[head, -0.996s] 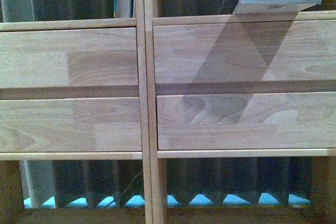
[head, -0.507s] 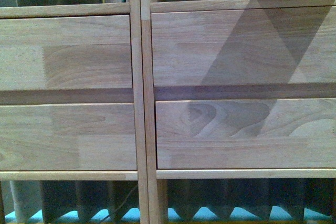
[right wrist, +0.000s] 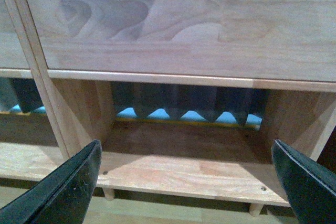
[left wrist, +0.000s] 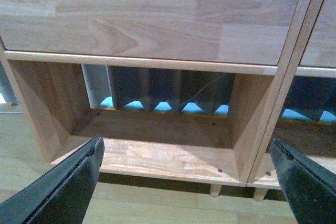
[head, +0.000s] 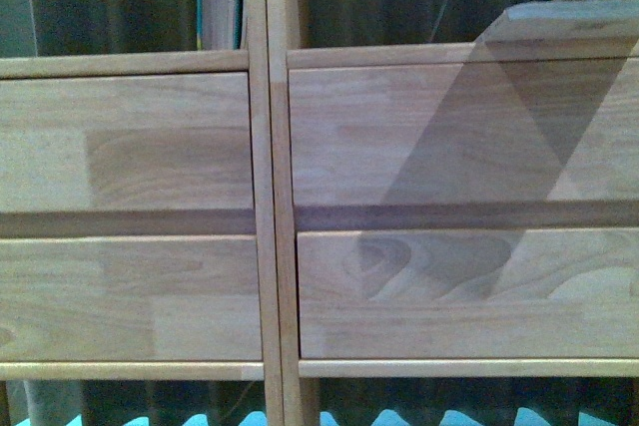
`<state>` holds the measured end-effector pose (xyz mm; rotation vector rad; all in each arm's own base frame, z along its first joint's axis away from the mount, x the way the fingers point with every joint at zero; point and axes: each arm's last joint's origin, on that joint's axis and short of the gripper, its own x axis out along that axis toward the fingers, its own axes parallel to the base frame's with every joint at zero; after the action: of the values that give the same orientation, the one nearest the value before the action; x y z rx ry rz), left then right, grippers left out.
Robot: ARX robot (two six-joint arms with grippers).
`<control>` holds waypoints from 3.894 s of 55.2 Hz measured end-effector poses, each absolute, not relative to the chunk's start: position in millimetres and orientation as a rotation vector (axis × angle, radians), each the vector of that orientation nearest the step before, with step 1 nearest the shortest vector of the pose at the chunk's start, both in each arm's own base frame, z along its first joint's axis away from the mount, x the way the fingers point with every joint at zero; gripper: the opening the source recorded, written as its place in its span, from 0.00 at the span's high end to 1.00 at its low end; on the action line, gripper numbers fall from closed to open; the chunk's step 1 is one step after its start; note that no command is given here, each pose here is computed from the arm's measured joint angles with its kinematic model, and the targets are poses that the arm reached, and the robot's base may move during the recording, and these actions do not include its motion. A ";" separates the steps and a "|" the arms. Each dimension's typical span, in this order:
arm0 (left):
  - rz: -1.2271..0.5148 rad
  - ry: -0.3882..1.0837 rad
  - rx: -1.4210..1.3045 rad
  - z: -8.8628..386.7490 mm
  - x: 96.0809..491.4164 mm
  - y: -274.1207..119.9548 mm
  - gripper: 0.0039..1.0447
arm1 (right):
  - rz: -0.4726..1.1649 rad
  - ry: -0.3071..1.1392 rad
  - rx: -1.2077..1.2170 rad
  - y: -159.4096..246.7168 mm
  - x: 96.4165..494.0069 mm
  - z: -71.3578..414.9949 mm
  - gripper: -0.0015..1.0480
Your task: Organize books on shelf
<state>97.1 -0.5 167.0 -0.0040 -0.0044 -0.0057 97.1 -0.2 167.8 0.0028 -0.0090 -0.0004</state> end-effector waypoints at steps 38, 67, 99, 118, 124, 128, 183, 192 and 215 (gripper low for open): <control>-0.005 -0.005 -0.004 167.0 97.1 -0.5 0.07 | 0.000 -0.009 0.002 -0.2 97.1 167.7 0.07; -0.005 -0.005 -0.004 167.0 97.1 -0.5 0.07 | -0.257 0.075 0.127 -3.5 106.3 163.2 0.07; -0.005 -0.005 -0.004 167.0 97.1 -0.4 0.07 | -0.348 0.306 0.830 13.4 211.7 187.7 0.07; -0.004 -0.005 -0.004 167.0 97.1 -0.4 0.07 | -0.384 0.304 1.012 28.5 265.8 188.6 0.07; -0.004 -0.005 -0.004 167.0 97.1 -0.4 0.07 | -0.388 0.307 1.039 32.3 280.4 188.5 0.07; -0.004 -0.005 -0.004 167.0 97.1 -0.4 0.07 | -0.395 0.306 1.056 34.5 291.2 188.8 0.07; -0.004 -0.005 -0.004 167.0 97.1 -0.4 0.07 | -0.442 0.247 1.107 40.5 375.3 191.0 0.07; -0.004 -0.005 -0.004 167.0 97.1 -0.4 0.07 | -0.449 0.233 1.105 37.0 377.4 193.4 0.24; -0.004 -0.005 -0.004 167.0 97.1 -0.4 0.07 | -0.440 0.197 1.117 31.0 379.5 199.0 0.86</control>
<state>97.1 -0.4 167.0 -0.0040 -0.0048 -0.0042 379.5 31.0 199.0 1.1173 0.1973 -0.4401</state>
